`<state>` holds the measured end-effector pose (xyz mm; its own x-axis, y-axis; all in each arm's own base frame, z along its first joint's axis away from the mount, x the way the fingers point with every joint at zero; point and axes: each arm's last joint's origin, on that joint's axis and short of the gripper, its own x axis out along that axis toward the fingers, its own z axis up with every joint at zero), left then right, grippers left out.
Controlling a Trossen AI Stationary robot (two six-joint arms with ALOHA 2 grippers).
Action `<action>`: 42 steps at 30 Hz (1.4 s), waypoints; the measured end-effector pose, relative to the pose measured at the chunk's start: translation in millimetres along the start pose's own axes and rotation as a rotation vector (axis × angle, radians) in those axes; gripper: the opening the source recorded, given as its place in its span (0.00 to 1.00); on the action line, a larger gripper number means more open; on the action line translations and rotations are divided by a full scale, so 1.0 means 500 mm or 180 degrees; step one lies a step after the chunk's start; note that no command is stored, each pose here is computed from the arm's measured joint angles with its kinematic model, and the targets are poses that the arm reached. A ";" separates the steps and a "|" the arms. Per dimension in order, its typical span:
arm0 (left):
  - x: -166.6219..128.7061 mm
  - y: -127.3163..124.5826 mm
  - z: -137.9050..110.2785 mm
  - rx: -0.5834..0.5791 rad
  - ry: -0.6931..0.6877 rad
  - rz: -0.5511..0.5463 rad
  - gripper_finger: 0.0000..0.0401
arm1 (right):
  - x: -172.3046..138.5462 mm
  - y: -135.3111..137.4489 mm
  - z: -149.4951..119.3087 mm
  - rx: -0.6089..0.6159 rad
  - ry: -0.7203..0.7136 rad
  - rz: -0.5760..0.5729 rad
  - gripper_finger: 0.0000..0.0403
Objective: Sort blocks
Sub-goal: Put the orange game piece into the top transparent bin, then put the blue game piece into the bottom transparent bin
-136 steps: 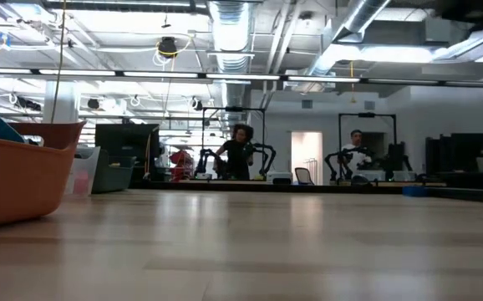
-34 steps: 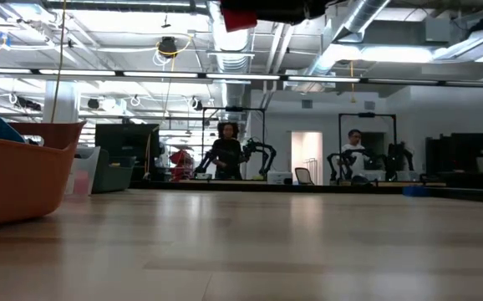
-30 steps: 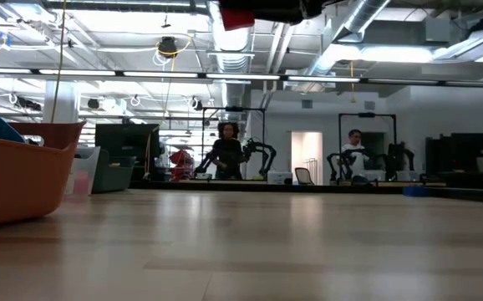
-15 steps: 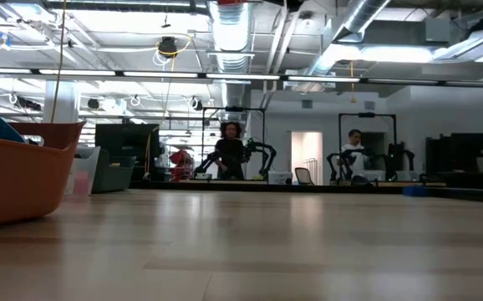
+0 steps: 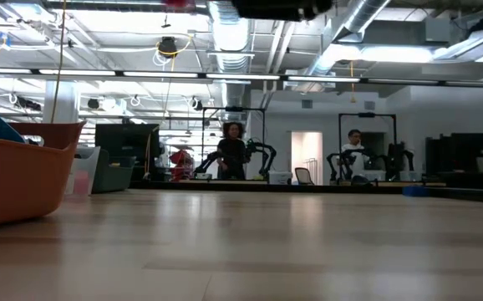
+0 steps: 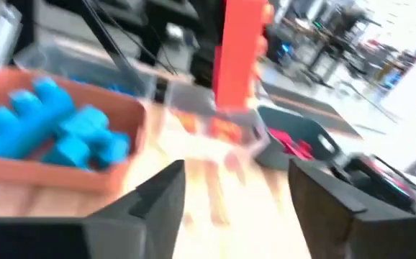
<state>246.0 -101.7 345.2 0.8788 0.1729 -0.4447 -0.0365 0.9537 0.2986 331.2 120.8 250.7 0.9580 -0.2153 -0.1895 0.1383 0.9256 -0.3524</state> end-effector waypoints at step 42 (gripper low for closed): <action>-0.048 0.060 -0.141 -0.0920 0.0885 0.0925 0.47 | -0.095 -0.206 -0.048 0.0994 0.1319 -0.1738 0.67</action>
<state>190.4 -59.8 305.4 0.6539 0.4634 -0.5980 -0.4262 0.8787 0.2149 265.6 28.1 274.3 0.5683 -0.7115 -0.4134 0.6906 0.6855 -0.2305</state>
